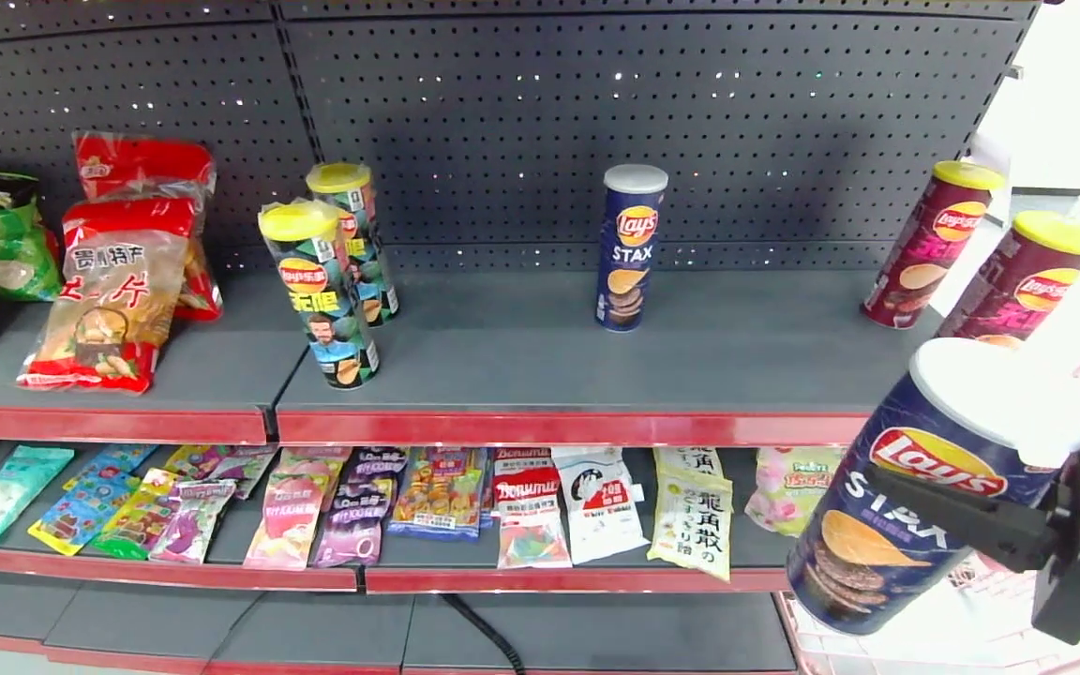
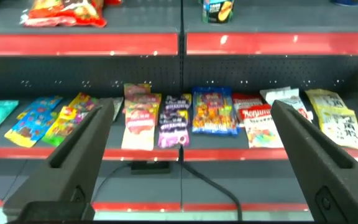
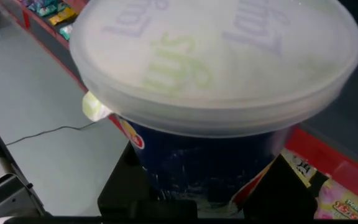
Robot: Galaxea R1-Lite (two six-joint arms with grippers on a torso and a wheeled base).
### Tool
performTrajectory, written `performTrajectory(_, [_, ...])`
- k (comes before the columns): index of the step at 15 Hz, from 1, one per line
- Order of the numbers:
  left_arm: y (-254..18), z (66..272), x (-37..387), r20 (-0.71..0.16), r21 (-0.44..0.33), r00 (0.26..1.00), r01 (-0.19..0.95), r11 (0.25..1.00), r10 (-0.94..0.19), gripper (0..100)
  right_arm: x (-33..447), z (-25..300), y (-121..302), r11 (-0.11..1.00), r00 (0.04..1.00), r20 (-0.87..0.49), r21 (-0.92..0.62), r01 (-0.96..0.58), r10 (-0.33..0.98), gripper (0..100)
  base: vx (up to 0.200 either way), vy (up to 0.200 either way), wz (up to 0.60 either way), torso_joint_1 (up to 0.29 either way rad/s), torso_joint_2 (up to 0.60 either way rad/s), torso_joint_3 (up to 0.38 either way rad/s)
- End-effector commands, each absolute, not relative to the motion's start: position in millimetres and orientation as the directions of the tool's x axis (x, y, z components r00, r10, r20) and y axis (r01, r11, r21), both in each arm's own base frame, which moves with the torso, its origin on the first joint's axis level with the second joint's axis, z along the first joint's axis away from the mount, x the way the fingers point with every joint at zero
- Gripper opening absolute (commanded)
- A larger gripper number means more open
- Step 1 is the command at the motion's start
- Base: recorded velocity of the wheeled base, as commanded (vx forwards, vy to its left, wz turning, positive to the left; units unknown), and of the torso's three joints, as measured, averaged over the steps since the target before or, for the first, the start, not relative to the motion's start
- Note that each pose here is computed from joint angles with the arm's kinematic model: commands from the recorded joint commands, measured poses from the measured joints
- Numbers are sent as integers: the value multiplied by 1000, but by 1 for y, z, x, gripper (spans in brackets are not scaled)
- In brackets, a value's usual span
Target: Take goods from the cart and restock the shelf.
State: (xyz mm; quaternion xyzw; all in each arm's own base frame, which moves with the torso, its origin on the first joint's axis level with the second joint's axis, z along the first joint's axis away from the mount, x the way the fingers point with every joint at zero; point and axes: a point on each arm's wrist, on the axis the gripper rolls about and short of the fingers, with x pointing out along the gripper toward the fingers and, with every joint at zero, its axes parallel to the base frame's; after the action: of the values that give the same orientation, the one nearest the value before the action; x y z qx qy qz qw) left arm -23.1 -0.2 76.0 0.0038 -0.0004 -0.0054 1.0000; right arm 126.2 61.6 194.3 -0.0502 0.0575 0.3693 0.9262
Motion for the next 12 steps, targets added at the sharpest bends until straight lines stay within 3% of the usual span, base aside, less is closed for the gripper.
performTrajectory(1, [0, 76, -23, 0, 8, 1000, 11, 1000, -11, 100, 122, 197, 60, 722, 723, -126, -57, -689, 680, 0, 200, 0, 0, 2, 2, 2])
performTrajectory(5, [0, 76, -23, 0, 8, 1000, 11, 1000, -11, 100, 120, 198, 59, 723, 724, -116, -61, -689, 680, 0, 200, 0, 0, 2, 1, 4])
performTrajectory(10, [0, 76, -23, 0, 6, 1000, 11, 1000, -11, 100, 118, 197, 59, 721, 723, -119, -60, -690, 681, 0, 0, 0, 0, 0, 0, 0])
performTrajectory(12, [0, 76, -23, 0, 6, 1000, 12, 1000, -12, 100, 119, 196, 59, 720, 721, -122, -58, -691, 682, 0, 200, 0, 0, -12, 0, 2])
